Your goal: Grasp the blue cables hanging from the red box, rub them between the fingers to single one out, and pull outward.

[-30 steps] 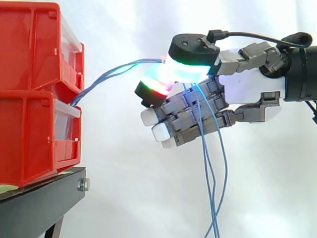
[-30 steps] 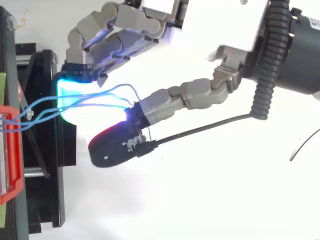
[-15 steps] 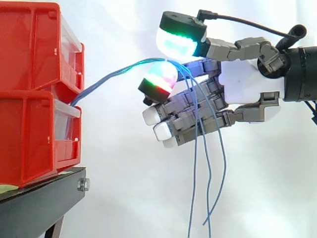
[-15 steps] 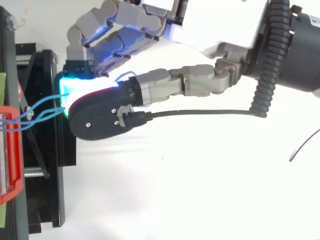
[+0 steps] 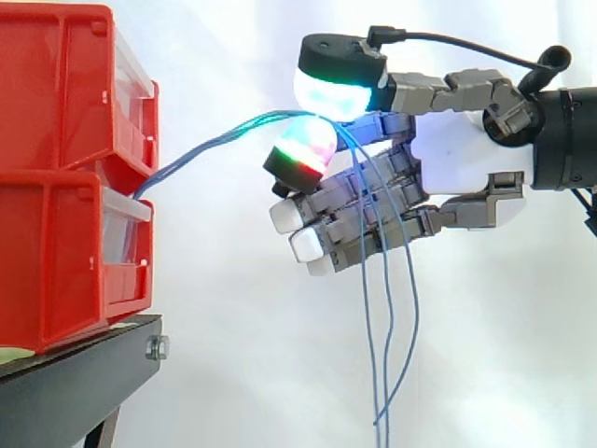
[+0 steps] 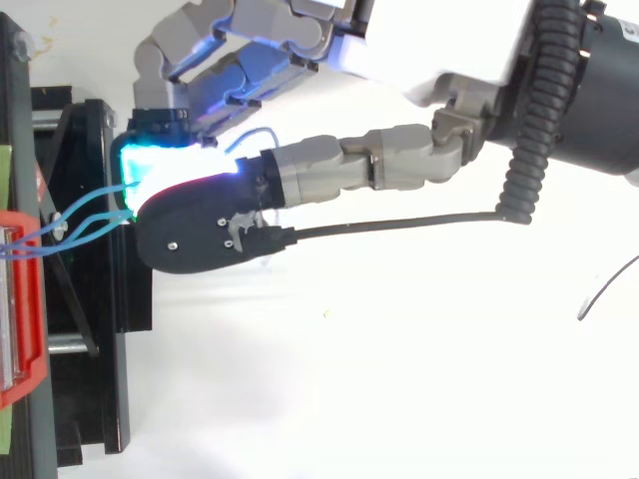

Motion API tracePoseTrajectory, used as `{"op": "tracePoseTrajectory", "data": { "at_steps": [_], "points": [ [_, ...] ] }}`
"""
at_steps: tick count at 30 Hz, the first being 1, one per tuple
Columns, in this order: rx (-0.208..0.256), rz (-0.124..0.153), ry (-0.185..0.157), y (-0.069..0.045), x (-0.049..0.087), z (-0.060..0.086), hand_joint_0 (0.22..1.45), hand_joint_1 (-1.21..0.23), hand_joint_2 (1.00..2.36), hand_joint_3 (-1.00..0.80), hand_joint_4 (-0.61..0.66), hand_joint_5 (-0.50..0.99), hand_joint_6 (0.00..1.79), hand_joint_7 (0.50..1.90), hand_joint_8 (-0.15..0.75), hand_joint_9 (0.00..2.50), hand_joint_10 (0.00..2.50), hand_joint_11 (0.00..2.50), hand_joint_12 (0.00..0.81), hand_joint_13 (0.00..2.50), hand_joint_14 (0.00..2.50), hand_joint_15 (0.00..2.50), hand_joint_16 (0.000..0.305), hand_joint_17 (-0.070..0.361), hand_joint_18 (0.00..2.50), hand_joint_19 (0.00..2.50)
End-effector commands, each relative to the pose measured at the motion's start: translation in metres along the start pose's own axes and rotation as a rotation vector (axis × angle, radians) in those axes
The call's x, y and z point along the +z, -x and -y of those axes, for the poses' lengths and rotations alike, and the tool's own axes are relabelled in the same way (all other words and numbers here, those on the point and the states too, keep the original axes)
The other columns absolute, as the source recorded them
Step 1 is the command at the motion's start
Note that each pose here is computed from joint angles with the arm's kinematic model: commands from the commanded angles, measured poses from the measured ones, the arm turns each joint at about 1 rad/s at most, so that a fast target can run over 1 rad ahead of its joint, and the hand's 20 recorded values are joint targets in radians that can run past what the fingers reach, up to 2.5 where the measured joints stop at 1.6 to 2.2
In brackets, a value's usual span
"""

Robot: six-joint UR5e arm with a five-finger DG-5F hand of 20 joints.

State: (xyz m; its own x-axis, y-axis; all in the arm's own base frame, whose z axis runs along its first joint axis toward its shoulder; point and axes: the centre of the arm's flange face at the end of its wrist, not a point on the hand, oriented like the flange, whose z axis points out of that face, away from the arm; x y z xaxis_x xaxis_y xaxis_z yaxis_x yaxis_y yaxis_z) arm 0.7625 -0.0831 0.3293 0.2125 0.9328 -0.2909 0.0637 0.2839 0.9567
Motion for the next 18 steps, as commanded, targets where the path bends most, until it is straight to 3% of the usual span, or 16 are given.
{"op": "tracePoseTrajectory", "data": {
  "at_steps": [1,8,18],
  "points": [
    [0.000,0.003,0.000,0.0007,0.0001,-0.0001,0.61,-0.80,1.02,-0.15,0.12,-0.17,0.87,0.87,0.278,0.88,0.02,0.53,0.326,0.72,0.02,0.47,0.042,0.095,0.50,0.42],
    [0.000,0.002,0.000,0.0005,0.0001,-0.0002,0.67,-0.93,1.01,-0.27,0.10,-0.18,0.88,0.86,0.260,0.84,0.02,0.52,0.319,0.69,0.02,0.46,0.041,0.093,0.50,0.40],
    [-0.001,0.000,-0.007,0.0007,-0.0006,0.0000,0.71,-0.94,1.00,-0.47,0.14,-0.18,0.88,0.85,0.252,0.83,0.02,0.53,0.313,0.69,0.02,0.45,0.041,0.093,0.53,0.39]
  ]
}}
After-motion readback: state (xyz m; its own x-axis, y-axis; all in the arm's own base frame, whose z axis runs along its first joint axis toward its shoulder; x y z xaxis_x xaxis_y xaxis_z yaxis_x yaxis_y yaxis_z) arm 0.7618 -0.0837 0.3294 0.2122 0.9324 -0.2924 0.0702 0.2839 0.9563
